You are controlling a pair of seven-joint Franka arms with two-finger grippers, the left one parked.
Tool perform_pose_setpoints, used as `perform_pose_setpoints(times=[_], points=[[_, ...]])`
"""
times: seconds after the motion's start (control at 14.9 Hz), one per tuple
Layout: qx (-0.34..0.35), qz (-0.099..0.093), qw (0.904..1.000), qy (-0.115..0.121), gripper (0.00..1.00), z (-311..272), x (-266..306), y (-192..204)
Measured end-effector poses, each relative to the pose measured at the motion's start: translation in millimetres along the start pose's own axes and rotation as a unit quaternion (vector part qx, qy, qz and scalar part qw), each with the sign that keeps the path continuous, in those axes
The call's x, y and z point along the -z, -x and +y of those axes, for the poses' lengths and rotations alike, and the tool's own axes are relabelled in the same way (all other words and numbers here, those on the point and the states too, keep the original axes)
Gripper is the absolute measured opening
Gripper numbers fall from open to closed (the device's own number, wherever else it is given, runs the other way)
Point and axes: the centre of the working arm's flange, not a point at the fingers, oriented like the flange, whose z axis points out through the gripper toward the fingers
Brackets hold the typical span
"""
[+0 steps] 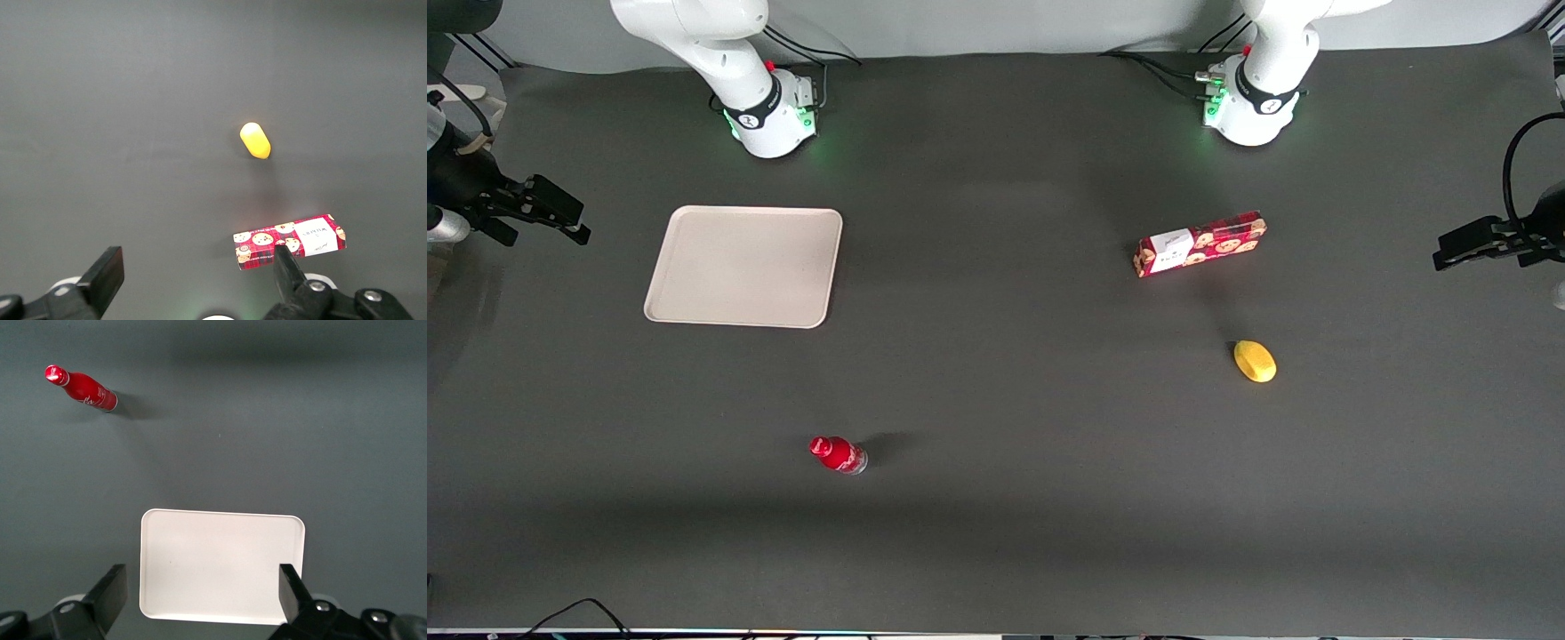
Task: Place coke bottle on tray
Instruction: 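Move the open right gripper out over the table toward the bottle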
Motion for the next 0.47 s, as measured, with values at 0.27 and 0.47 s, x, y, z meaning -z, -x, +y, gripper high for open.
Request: perform_pose_setpoints(times=[0.27, 0.47], points=[[0.000, -0.001, 1.0000, 0.000, 1.00, -0.2, -0.5, -0.1], [0.006, -0.001, 1.0000, 0.000, 1.00, -6.5, -1.8, -2.3]])
